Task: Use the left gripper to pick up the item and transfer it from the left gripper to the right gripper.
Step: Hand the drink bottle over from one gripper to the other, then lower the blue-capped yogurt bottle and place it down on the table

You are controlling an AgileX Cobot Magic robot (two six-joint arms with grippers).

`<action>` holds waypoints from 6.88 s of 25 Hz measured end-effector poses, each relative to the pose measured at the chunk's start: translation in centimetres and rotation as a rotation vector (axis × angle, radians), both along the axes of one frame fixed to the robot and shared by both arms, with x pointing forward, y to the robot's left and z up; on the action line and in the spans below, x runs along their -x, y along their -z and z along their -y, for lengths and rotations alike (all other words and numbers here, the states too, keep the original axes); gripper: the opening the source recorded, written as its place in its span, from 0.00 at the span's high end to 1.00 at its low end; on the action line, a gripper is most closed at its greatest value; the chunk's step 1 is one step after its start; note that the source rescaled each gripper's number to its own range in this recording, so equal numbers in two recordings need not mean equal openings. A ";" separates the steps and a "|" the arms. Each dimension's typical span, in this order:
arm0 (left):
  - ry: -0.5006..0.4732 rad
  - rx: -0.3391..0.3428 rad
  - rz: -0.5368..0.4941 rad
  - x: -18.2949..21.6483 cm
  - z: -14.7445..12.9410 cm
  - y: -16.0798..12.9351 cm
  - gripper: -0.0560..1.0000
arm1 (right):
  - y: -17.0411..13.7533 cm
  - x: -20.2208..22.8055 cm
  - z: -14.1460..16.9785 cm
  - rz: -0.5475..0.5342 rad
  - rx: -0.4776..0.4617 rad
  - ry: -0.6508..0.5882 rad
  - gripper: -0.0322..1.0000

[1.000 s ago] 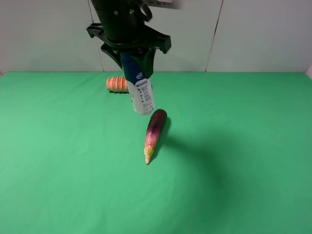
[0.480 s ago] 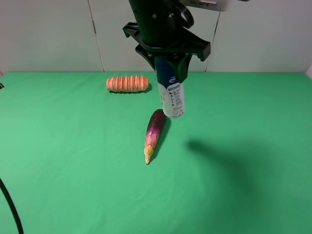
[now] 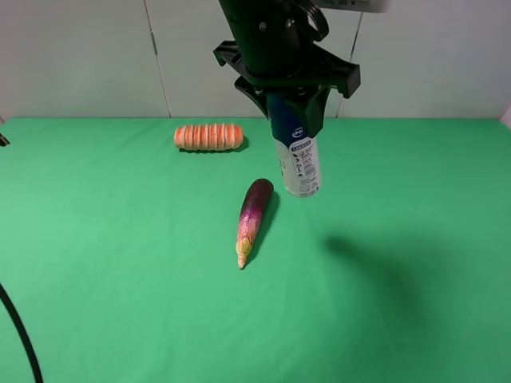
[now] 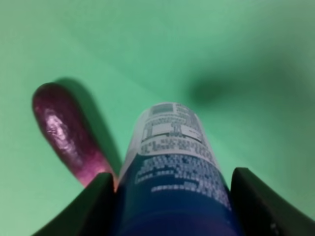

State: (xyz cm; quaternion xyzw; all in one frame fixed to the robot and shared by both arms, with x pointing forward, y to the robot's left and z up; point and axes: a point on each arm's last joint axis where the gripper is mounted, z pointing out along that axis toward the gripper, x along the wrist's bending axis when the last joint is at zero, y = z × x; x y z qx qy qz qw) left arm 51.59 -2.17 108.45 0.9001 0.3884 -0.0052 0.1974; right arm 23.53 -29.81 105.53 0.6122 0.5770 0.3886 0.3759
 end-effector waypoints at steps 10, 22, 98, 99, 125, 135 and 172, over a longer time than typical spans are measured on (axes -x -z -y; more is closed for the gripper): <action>0.031 0.144 -0.046 0.4 1.3 -0.4 0.94 | 0.0 0.0 0.0 0.000 0.000 0.000 0.00; 0.001 0.210 -0.044 -0.2 1.3 -0.7 0.94 | 0.0 0.0 -0.2 0.000 -0.016 -0.012 0.00; -0.076 0.457 -0.154 -4.7 -2.7 -2.0 0.94 | 1.5 -24.8 -12.7 -0.044 0.266 -0.637 0.34; -0.080 0.466 -0.150 -4.8 -2.7 -2.0 0.94 | 1.5 -24.8 -12.7 -0.044 0.266 -0.637 0.56; -0.082 0.473 -0.138 -4.9 -2.6 -2.1 0.92 | 1.6 -24.9 -12.7 -0.035 0.299 -0.653 0.66; -0.089 0.490 -0.141 -4.9 -2.5 -2.3 0.02 | 1.9 -25.0 -12.7 -0.055 0.269 -0.639 0.93; -0.234 0.345 -0.036 -6.3 -11.7 -6.5 0.00 | 1.9 -25.0 -12.7 -0.059 0.249 -0.628 0.93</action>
